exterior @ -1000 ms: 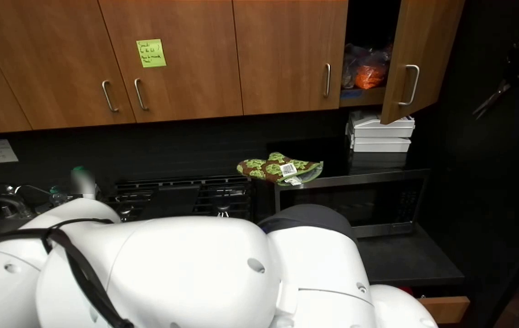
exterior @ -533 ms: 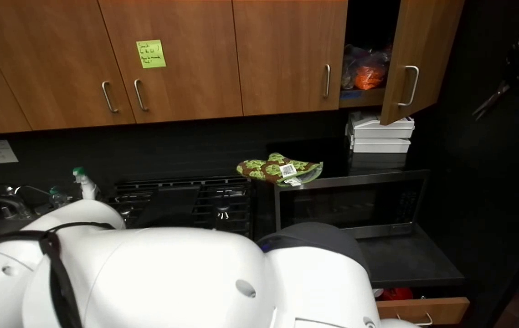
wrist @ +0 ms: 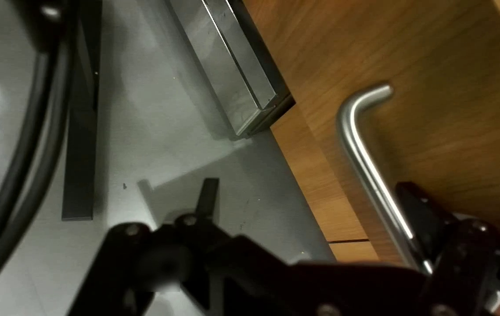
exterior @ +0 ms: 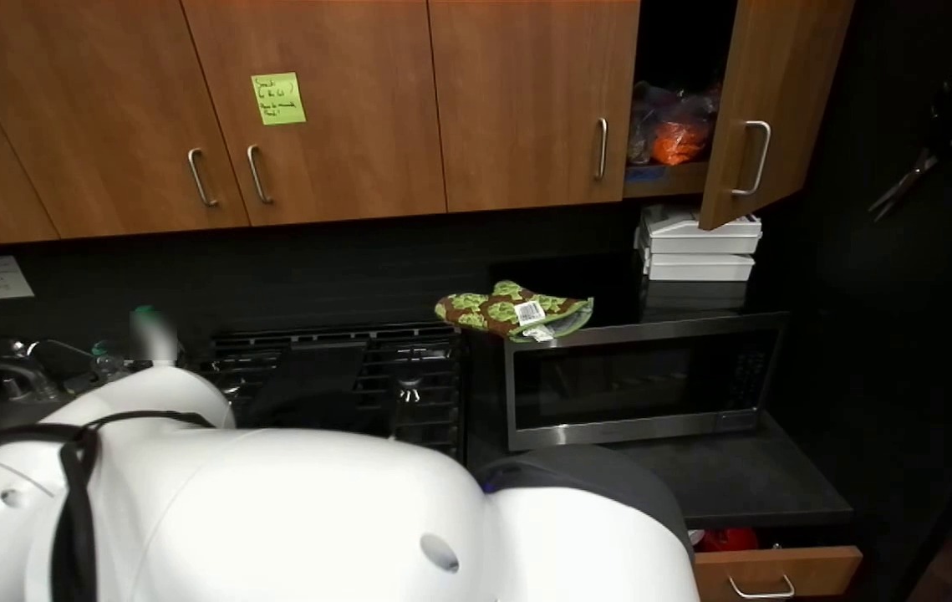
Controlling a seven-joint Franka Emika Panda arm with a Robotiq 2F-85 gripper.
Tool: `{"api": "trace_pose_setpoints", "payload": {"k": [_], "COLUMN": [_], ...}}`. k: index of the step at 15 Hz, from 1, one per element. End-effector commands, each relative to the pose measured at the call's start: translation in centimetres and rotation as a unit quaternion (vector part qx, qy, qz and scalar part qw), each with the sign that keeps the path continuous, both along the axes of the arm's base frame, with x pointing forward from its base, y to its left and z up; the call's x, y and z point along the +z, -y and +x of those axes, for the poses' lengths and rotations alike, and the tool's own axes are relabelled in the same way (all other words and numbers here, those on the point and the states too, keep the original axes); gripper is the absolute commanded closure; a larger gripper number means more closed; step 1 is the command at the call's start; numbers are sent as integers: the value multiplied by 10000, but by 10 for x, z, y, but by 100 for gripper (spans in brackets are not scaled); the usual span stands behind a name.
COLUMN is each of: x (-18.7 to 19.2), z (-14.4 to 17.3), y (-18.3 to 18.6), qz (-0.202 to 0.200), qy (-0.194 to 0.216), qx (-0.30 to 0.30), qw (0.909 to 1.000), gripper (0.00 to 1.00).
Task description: Pull the top drawer to open it
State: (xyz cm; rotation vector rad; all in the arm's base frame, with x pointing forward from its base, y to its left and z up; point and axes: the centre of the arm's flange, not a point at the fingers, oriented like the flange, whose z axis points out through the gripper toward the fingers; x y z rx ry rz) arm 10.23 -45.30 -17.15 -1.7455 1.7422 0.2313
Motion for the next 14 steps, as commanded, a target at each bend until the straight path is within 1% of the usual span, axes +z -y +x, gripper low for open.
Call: {"api": "trace_pose_setpoints", "payload": {"k": [1,2,3,5,7,12,14], "x": [-42,-28,-20,1,17,53,78], "z": [-16,-13,-10,-2,2,6,7], "y": [22,24,26,28,29,25,21], "qz": [196,311,331,190,97,-135,-358], "qy": [-692,-773,-863,-1025,-1077,-1029,-895], "qx": [-359,-336,-368,-337,-223,-232,-205], "qw": [9968,9960,9950,9940,9939,9943,9951], "gripper": [0,0,0,0,0,0,0]}}
